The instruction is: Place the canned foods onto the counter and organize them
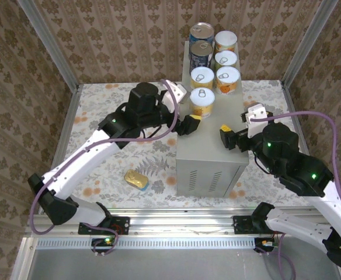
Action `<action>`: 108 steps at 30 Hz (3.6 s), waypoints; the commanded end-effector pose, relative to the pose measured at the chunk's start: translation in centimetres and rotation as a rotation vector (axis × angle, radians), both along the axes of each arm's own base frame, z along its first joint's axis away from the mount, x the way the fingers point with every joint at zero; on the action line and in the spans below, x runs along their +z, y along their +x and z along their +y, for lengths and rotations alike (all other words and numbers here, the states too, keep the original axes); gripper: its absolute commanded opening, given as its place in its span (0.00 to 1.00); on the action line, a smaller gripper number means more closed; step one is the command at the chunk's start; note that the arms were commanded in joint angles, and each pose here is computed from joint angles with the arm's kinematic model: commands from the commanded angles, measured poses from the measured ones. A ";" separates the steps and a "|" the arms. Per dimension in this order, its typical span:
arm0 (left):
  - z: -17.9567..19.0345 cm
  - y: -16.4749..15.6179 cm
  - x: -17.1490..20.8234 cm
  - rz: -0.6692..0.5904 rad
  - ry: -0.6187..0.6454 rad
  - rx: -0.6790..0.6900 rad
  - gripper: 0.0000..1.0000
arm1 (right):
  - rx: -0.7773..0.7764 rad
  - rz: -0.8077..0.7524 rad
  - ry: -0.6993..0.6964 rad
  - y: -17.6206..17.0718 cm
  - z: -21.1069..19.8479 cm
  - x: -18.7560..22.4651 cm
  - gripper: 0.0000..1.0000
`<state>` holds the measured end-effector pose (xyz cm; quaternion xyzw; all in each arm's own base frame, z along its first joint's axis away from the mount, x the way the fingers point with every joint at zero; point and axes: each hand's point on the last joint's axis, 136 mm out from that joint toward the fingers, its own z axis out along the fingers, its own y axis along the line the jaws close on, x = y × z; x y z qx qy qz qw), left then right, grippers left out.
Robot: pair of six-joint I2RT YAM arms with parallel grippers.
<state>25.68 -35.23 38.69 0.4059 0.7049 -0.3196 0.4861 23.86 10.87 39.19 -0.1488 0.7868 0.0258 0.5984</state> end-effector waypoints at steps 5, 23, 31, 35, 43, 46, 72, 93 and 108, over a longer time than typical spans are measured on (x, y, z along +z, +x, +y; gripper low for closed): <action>3.2 1.2 -0.1 0.010 -0.005 0.101 1.00 | -0.027 -0.003 0.036 1.0 0.1 0.2 1.00; 4.0 3.9 -1.4 0.053 0.001 0.161 1.00 | -0.060 0.030 0.052 2.2 -0.2 -0.9 1.00; 3.2 4.5 -1.7 0.067 0.009 0.143 1.00 | -0.066 0.036 0.057 2.2 -0.6 -1.2 1.00; 2.9 4.7 -1.9 0.072 0.010 0.137 1.00 | -0.069 0.038 0.059 2.1 -0.7 -1.3 1.00; 2.5 5.1 -1.9 0.074 0.010 0.131 1.00 | -0.075 0.042 0.061 2.0 -1.0 -1.5 1.00; 2.6 5.2 -1.9 0.077 0.009 0.133 1.00 | -0.078 0.043 0.061 2.0 -1.2 -1.6 1.00; 3.9 5.5 -2.0 0.083 -0.001 0.164 1.00 | -0.118 0.070 0.068 5.4 -0.1 -1.9 1.00; 3.1 6.1 -2.4 0.096 -0.001 0.141 1.00 | -0.117 0.096 0.082 6.4 0.1 -2.8 1.00; 2.6 6.4 -2.7 0.106 -0.002 0.129 1.00 | -0.114 0.109 0.088 6.9 0.3 -3.3 1.00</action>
